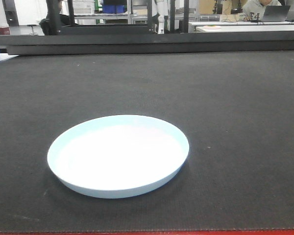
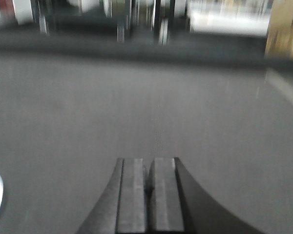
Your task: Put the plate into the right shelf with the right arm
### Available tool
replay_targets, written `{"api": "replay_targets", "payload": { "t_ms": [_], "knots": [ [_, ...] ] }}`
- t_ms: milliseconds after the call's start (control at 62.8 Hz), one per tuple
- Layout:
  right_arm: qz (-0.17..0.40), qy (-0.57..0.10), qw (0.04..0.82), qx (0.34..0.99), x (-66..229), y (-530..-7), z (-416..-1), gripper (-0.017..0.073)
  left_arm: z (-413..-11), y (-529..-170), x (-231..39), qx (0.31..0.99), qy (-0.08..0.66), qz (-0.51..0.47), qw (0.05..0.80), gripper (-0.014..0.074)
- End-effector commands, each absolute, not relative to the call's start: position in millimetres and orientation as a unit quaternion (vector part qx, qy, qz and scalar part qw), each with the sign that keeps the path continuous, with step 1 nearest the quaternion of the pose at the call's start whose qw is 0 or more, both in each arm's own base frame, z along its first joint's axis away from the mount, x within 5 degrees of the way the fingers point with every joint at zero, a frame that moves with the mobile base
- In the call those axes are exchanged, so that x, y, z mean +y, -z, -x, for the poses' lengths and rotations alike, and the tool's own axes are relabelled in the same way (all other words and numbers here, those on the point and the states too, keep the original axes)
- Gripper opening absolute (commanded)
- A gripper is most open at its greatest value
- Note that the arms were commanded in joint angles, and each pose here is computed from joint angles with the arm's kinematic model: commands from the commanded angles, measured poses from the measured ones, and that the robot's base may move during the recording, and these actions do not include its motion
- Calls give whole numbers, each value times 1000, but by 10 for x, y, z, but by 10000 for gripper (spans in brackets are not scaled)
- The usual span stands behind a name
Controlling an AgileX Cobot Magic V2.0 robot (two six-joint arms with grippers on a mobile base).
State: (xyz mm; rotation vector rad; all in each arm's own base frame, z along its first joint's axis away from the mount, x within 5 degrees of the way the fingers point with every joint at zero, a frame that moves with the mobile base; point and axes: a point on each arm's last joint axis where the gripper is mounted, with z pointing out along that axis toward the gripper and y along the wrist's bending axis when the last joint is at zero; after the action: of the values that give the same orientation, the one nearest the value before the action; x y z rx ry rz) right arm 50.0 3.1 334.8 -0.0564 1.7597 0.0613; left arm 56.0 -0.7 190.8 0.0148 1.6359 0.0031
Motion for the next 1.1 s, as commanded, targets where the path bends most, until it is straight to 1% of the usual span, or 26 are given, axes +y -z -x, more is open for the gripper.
{"api": "replay_targets", "payload": {
  "t_ms": [0,127,223,367,414,510,653,701,765,797,813,845,876,924,956,988,1084],
  "knots": [
    [29,-23,614,788,40,-3551,-599,55,-565,-1962,-2,701,-3,-4,713,-47],
    [31,-20,566,823,65,-3560,-877,55,-565,-1962,-2,701,-3,-4,713,-47],
    [32,-18,523,852,88,-3457,-1126,55,-565,-1962,-2,701,-3,-4,713,-47],
    [40,-17,425,904,139,-3197,-1449,55,-565,-1962,-2,701,-3,-4,713,-47],
    [45,-21,403,914,177,-3132,-1519,55,-565,-1962,-2,701,-3,-4,713,-47],
    [36,-36,361,931,289,-3023,-1655,57,-565,-1962,-2,701,-3,-4,713,-47],
    [31,-55,314,947,556,-2956,-1812,69,-565,-1962,-2,701,-3,-4,713,-47],
    [37,-60,303,950,661,-2941,-1869,112,-565,-1962,-2,701,-3,-4,713,-47],
    [52,-63,289,954,802,-2912,-1944,216,-565,-1962,-2,701,-3,-4,713,-47],
    [60,-64,283,955,866,-2896,-1977,278,-565,-1962,-2,701,-3,-4,713,-47],
    [66,-65,278,956,915,-2886,-2001,328,-565,-1962,-2,701,-3,-4,713,-47],
    [73,-65,270,958,981,-2870,-2031,398,-565,-1962,-2,701,-3,-4,713,-47],
    [85,-64,257,960,1081,-2851,-2072,494,-565,-1962,-2,701,-3,-4,713,-47],
    [98,-62,244,963,1189,-2834,-2128,580,-565,-1962,-2,701,-3,-4,713,-47],
    [107,-60,234,964,1275,-2824,-2162,621,-565,-1962,-2,701,-3,-4,713,-47],
    [116,-59,227,965,1355,-2816,-2183,631,-565,-1962,-2,701,-3,-4,713,-47],
    [121,-55,203,970,1565,-2796,-2269,607,-565,-1962,-2,701,-3,-4,713,-47]
  ]
}}
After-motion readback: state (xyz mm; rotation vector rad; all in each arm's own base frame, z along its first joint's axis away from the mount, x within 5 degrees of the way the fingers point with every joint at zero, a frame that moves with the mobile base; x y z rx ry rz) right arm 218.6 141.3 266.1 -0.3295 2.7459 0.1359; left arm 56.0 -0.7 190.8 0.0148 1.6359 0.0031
